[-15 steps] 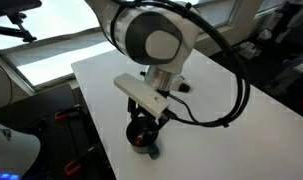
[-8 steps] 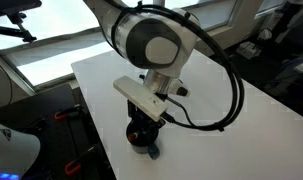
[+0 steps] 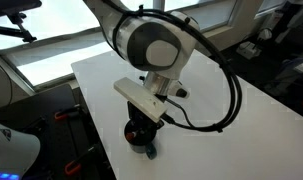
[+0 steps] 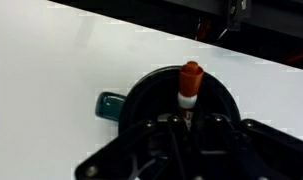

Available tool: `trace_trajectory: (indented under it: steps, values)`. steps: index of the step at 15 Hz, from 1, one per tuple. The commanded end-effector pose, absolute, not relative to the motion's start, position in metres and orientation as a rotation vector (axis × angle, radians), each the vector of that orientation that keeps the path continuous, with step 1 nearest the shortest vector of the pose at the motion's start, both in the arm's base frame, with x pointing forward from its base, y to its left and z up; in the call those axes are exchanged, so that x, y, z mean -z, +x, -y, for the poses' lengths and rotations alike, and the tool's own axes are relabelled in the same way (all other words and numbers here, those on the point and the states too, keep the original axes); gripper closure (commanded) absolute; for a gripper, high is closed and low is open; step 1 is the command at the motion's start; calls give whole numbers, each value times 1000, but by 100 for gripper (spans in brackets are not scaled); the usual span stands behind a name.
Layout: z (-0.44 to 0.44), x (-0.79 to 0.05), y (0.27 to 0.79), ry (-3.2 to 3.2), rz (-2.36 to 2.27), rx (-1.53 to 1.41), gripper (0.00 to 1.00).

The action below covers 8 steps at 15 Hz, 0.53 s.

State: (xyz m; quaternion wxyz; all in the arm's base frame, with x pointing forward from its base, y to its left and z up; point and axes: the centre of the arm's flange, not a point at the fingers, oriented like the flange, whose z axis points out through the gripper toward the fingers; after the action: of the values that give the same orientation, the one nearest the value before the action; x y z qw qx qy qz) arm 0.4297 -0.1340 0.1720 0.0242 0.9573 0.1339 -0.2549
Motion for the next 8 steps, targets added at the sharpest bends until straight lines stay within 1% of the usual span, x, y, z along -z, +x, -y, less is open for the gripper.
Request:
trace_trajectory:
  steps: [1,8]
  values:
    - [133,-170,436,2983,-432,775,95]
    - [130,-178,437,2958,-430,703,95]
